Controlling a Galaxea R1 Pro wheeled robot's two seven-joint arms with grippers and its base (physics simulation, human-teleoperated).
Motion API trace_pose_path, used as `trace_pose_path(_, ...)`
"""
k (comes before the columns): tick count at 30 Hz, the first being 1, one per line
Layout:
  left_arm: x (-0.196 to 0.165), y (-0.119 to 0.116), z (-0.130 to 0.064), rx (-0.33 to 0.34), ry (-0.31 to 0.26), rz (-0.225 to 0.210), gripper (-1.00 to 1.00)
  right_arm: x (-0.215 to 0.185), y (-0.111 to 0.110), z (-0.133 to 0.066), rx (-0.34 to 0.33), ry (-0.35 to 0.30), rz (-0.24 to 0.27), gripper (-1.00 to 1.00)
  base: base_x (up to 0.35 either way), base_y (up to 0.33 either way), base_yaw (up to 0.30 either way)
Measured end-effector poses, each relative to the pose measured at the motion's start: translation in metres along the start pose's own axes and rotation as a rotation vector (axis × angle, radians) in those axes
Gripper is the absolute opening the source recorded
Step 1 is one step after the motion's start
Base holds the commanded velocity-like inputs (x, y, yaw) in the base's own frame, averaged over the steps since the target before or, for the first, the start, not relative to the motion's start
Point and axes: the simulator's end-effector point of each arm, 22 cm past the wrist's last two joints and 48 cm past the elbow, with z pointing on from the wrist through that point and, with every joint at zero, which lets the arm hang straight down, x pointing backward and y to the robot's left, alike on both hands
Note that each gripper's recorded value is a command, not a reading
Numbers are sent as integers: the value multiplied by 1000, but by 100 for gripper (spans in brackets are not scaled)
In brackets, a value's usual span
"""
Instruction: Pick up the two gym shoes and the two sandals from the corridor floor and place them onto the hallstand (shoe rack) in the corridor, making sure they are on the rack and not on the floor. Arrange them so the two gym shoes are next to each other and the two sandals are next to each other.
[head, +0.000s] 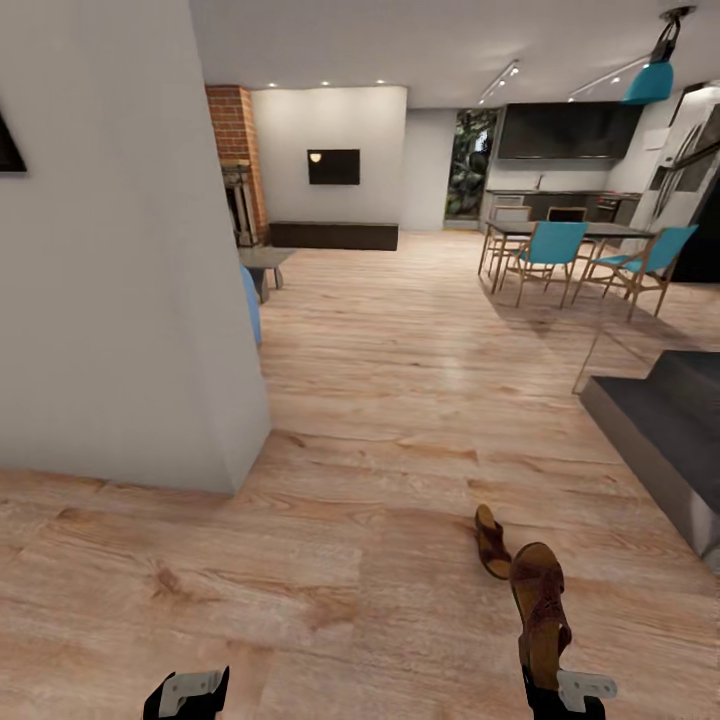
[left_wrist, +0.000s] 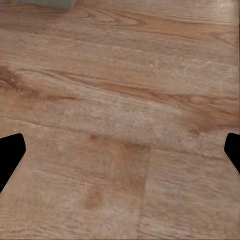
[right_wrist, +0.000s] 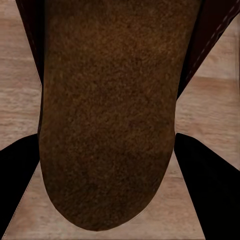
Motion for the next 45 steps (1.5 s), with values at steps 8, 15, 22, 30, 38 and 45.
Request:
trace_pose_path(8, 0, 1, 0, -3, 0, -2, 100, 0, 0, 0, 0, 0, 0, -100, 279, 235, -297)
trace_pose_path(15, 0, 1, 0, -3, -1, -3, 100, -1, 0, 0, 0, -2, 0, -100, 279, 235, -297)
trace_pose_path(22, -2, 0, 0, -2, -3, -3, 100, -3, 0, 0, 2, -7, 1, -100, 279, 235, -297)
trace_pose_path(30, -3, 0, 0, -1, -5, -3, 100, -4, -1, 0, 4, -10, 2, -100, 271, 231, -298)
trace_pose_path(38, -2, 0, 0, 0, -5, -1, 100, -4, -2, 0, 4, -9, 2, -100, 139, 112, -299)
trace_pose_path(45, -3, 0, 0, 1, -7, 0, 100, -5, -2, 0, 3, -10, 2, -100, 16, 12, -299)
